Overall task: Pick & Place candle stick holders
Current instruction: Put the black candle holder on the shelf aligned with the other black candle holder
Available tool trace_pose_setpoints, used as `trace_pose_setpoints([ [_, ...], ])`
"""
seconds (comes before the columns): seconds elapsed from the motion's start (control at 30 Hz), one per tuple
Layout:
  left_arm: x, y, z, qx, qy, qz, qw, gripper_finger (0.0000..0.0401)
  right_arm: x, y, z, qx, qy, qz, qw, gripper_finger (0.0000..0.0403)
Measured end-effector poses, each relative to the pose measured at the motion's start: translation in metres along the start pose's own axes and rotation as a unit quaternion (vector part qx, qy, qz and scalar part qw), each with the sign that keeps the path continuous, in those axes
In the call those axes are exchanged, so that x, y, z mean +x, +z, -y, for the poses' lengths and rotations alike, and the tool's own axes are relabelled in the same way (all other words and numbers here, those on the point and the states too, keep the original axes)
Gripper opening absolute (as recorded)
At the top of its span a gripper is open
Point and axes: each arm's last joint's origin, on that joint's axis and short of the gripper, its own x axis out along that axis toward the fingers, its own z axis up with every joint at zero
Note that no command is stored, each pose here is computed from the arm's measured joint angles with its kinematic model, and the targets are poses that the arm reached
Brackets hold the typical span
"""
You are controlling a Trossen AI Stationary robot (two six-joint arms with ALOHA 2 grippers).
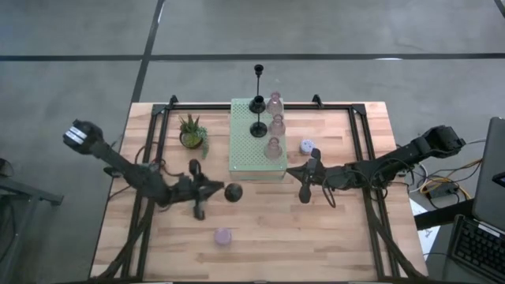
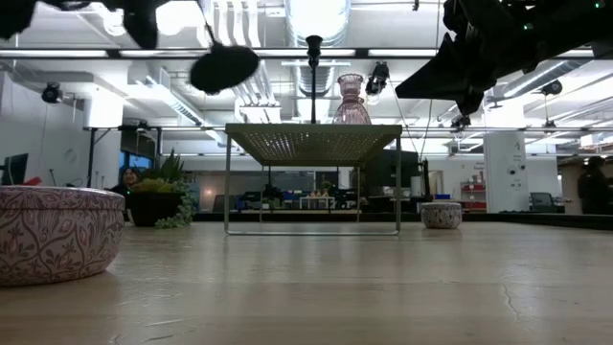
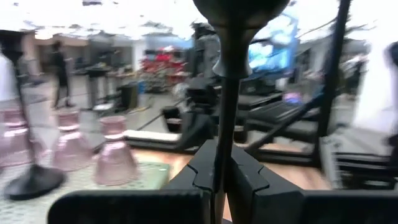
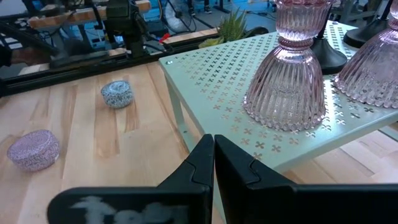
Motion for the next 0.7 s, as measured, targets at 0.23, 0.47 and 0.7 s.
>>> trace_pose_setpoints([
  [0.23, 0.043, 0.037, -0.008, 0.037, 0.031, -0.061, 0.997, 0.002, 0.0, 0.0, 0.0, 0.0, 0.0, 0.0, 1.0, 0.0008],
  [0.47, 0.065, 0.06, -0.028, 0.051, 0.054, -0.094, 0.993, 0.0021, 0.0, 0.0, 0.0, 0.0, 0.0, 0.0, 1.0, 0.0008],
  [0.7, 0.081, 0.063, -0.065, 0.041, 0.052, -0.087, 0.994, 0.0021, 0.0, 0.0, 0.0, 0.0, 0.0, 0.0, 1.0, 0.0008],
])
